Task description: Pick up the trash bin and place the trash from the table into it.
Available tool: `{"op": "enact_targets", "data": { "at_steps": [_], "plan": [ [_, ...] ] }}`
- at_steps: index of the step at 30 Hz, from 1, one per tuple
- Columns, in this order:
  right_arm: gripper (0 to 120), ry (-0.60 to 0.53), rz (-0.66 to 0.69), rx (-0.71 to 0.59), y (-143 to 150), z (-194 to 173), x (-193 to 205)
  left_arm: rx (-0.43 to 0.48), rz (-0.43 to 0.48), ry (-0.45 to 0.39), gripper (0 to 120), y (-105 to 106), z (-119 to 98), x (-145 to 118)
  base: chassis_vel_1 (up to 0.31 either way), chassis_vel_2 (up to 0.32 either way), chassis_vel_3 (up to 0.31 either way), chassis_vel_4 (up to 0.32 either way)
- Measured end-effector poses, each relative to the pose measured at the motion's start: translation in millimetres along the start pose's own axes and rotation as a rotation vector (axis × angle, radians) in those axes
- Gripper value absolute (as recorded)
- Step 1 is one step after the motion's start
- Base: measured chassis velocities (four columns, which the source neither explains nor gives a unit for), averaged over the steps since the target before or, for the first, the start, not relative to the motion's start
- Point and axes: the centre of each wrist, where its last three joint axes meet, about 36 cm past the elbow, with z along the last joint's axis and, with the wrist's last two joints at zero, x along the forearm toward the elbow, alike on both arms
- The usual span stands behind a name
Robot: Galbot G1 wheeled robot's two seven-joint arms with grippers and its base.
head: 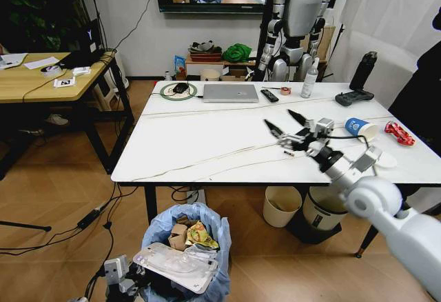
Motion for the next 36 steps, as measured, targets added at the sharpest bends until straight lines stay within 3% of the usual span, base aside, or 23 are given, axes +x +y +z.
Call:
{"op": "enact_targets", "data": {
  "at_steps": [8, 16, 32, 36],
  "plan": [
    [100, 0.231, 0.022, 0.007, -49, 72, 3, -0.004, 0.004, 0.003, 0, 0, 2, -1, 0.0, 0.0, 0.0, 0.0],
    [100, 0.275, 0.064, 0.01, -76, 81, 7, -0.01, 0.02, 0.003, 0, 2, -1, -4, 0.0, 0.0, 0.0, 0.0],
    [100, 0.328, 0.079, 0.006, -81, 87, 3, -0.004, 0.021, 0.007, 0, 4, 1, -9, 0.0, 0.0, 0.0, 0.0],
    [88, 0.336, 0.084, 0.016, -84, 88, 0, -0.006, 0.023, 0.005, 0, 5, 0, -10, 0.0, 0.0, 0.0, 0.0]
  ]
}}
